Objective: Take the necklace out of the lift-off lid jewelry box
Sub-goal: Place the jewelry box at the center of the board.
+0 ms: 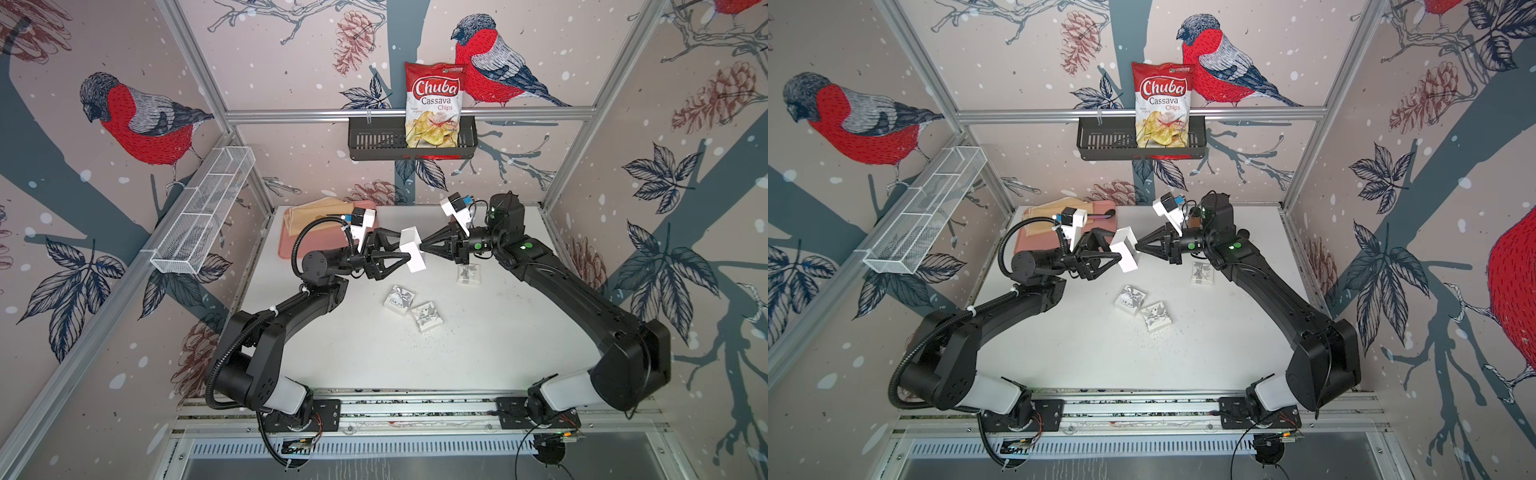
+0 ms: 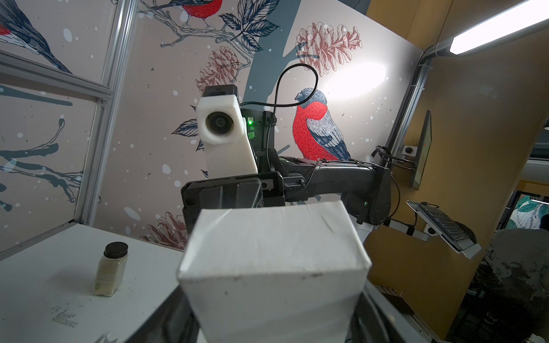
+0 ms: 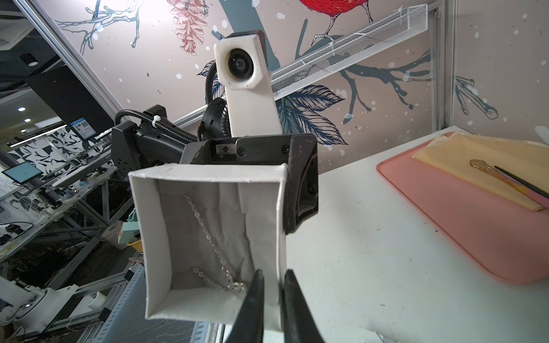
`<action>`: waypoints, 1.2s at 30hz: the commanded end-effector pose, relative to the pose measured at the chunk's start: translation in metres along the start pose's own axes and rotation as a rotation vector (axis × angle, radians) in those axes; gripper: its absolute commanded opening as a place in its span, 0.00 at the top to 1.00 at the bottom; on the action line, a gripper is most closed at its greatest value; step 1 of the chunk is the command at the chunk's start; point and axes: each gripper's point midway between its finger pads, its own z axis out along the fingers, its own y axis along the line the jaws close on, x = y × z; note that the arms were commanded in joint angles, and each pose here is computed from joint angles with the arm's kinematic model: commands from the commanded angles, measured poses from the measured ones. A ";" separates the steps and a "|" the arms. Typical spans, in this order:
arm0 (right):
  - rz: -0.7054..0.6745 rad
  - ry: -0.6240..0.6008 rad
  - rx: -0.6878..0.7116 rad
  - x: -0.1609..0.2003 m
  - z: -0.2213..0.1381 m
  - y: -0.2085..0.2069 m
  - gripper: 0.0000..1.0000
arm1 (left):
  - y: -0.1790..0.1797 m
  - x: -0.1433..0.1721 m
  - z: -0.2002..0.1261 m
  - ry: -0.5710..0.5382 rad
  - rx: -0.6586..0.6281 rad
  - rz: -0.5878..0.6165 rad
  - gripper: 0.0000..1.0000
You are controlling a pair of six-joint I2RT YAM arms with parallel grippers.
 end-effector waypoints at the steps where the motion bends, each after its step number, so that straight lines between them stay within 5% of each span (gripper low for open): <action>1: -0.008 -0.005 0.002 -0.004 0.002 0.000 0.89 | -0.006 0.000 0.000 0.006 0.019 0.034 0.32; 10: 0.017 0.029 0.151 0.005 -0.003 -0.020 1.00 | 0.010 0.002 -0.001 -0.020 -0.022 -0.004 0.21; 21: 0.147 0.104 0.631 0.040 -0.047 -0.087 1.00 | 0.050 0.024 -0.010 0.031 -0.215 -0.037 0.15; 28: 0.284 0.261 0.975 0.102 -0.087 -0.141 1.00 | 0.081 0.034 -0.029 0.143 -0.493 0.039 0.15; 36: 0.475 0.537 1.130 0.195 -0.096 -0.180 1.00 | 0.098 0.044 -0.051 0.166 -0.661 0.073 0.17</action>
